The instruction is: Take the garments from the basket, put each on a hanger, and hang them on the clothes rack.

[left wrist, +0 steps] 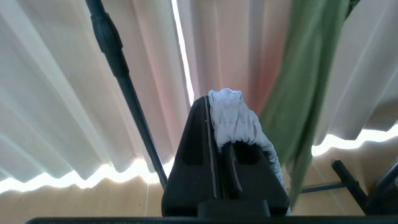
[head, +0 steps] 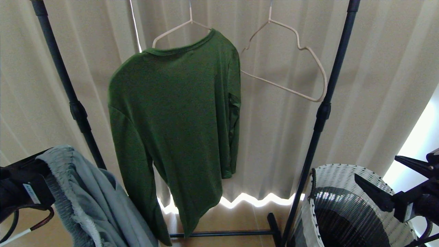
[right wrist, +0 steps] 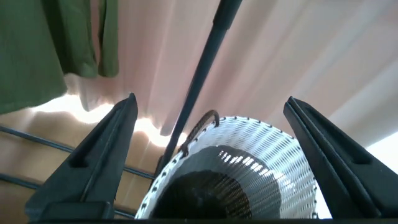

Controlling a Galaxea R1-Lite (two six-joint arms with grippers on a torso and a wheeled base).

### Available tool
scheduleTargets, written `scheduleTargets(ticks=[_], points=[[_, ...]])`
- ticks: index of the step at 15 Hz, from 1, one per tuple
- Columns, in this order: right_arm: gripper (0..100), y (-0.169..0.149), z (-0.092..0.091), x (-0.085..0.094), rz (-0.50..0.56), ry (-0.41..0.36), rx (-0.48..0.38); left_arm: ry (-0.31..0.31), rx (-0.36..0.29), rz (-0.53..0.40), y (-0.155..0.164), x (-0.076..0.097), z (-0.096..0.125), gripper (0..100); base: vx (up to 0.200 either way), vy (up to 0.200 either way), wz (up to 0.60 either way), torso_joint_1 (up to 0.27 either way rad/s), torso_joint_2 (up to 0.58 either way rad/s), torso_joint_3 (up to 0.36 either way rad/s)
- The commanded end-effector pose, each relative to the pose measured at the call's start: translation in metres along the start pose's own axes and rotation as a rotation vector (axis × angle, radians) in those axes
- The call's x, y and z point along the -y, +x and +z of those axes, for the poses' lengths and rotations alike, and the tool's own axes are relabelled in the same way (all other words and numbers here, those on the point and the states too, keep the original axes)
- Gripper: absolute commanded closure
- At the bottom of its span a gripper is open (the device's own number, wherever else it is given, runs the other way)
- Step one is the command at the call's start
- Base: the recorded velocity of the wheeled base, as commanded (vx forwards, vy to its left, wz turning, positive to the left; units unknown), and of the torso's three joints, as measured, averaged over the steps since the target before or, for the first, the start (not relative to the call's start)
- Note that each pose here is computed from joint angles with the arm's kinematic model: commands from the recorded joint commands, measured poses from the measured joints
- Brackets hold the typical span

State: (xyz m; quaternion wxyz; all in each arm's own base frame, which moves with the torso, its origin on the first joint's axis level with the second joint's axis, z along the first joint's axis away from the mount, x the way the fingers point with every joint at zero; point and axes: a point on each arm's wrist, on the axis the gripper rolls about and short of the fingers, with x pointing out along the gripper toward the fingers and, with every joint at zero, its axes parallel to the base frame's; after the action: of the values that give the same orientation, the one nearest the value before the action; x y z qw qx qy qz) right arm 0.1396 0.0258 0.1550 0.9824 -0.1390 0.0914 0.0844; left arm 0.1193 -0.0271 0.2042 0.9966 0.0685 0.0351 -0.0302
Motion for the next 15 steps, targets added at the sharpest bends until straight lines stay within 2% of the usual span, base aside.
scheduleTargets(ticks=[1, 2, 6, 15], points=[[0, 0.000, -0.007, -0.001, -0.003, -0.036, -0.037, 0.004, -0.011, 0.000, 0.001, 0.000, -0.003, 100, 0.000, 0.000, 0.00, 0.000, 0.00, 0.000], [0, 0.001, -0.007, -0.001, -0.001, -0.054, -0.036, 0.005, -0.014, -0.002, 0.001, 0.001, -0.003, 100, 0.000, 0.000, 0.00, 0.000, 0.00, 0.000], [0, -0.006, -0.004, 0.000, -0.014, -0.050, -0.002, 0.005, -0.016, -0.026, 0.000, 0.001, -0.005, 100, 0.000, 0.000, 0.00, 0.000, 0.00, 0.000], [0, -0.024, -0.020, -0.003, -0.008, -0.049, -0.008, 0.006, -0.024, -0.002, 0.000, -0.002, -0.007, 100, 0.000, 0.000, 0.00, 0.000, 0.00, 0.000]])
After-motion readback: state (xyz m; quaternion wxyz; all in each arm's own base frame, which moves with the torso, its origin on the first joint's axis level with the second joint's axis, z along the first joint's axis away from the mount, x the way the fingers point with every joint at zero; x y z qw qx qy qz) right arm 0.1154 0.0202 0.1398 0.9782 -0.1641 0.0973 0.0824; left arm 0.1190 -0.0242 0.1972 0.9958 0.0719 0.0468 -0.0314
